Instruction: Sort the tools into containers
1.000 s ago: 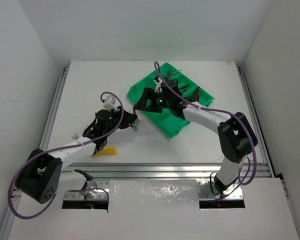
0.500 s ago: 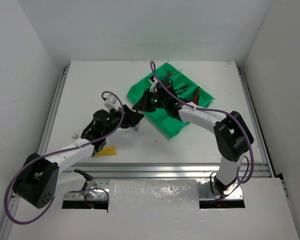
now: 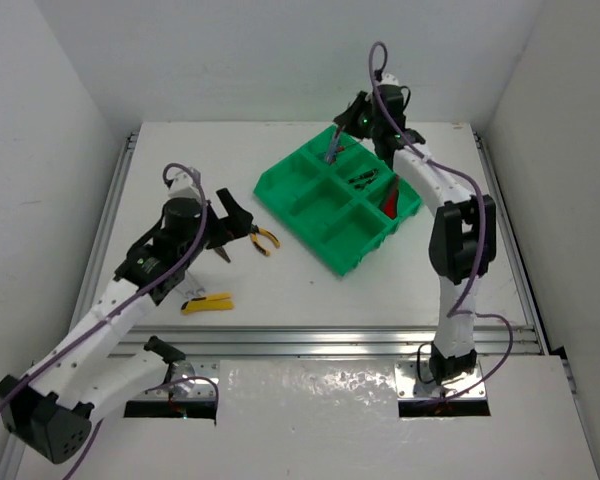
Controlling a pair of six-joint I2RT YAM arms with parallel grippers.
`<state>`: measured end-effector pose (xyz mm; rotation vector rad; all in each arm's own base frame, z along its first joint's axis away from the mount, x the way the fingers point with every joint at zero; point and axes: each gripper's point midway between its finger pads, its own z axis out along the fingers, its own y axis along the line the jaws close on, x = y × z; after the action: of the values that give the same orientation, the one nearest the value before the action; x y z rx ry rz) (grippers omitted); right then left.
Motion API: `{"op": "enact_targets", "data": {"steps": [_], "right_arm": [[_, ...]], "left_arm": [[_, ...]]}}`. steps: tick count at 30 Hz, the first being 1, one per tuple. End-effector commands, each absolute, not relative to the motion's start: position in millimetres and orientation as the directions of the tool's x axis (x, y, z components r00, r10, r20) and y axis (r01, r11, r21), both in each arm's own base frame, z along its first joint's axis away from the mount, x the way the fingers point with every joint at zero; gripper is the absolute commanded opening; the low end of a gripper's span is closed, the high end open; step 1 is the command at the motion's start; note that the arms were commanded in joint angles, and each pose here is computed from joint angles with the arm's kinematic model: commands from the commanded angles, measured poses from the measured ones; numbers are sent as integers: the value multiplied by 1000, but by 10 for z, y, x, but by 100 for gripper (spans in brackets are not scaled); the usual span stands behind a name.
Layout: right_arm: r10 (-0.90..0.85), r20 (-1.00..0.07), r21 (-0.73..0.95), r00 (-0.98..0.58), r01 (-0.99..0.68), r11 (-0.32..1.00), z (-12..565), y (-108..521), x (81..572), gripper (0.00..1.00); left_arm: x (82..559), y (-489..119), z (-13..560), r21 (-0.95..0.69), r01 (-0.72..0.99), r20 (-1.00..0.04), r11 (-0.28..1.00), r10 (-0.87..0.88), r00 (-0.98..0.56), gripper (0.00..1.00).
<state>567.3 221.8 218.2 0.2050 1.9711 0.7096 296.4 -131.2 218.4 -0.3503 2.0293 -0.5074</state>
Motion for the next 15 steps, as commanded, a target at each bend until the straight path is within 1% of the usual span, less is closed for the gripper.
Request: {"op": "enact_targets", "data": {"steps": [1, 2, 3, 4, 5, 6, 7, 9, 10, 11, 13, 15], "right_arm": [[343, -855, 424, -389, -143, 894, 2239, 1850, 6173, 0], [342, -870, 415, -355, -152, 897, 2282, 1814, 6280, 0], [332, -877, 404, -346, -159, 901, 2248, 1781, 6357, 0], [329, -897, 392, -295, -183, 902, 2266, 1748, 6541, 0], [319, -907, 380, -276, -203, 903, 2266, 1764, 6618, 0], [318, -920, 368, -227, -228, 901, 2430, 1787, 6720, 0], [314, -921, 364, -229, -226, 904, 2231, 1792, 6837, 0], [312, -927, 358, -210, -239, 903, 2194, 1821, 6945, 0], [327, -929, 363, -174, -248, 898, 2325, 1822, 7010, 0], [330, -926, 368, -182, -244, 897, 2195, 1834, 7057, 0], [335, -927, 368, -166, -242, 898, 2176, 1835, 7082, 0], [329, -925, 367, -188, -231, 901, 2033, 1819, 7074, 0]], "left_arm": [[2649, -1063, 2305, -372, -39, -789, 927, -338, -513, 98], [2589, -1042, 2393, -372, -13, -804, 928, -329, -495, 98], [2547, -1094, 2423, -361, 51, -818, 931, -290, -498, 98], [2476, -1101, 2435, -361, 93, -831, 928, -275, -484, 98], [2437, -1139, 2459, -358, 144, -844, 923, -254, -472, 98], [2429, -1163, 2489, -370, 167, -853, 914, -263, -451, 98], [2377, -1156, 2474, -379, 182, -858, 907, -271, -437, 98], [2333, -1212, 2568, -399, 233, -867, 887, -282, -411, 98], [2309, -1206, 2577, -399, 241, -871, 885, -282, -403, 99], [2304, -1192, 2588, -398, 238, -873, 886, -286, -396, 99], [2300, -1181, 2569, -400, 231, -872, 887, -290, -396, 100], [2307, -1171, 2555, -401, 221, -869, 889, -293, -398, 100]]}}
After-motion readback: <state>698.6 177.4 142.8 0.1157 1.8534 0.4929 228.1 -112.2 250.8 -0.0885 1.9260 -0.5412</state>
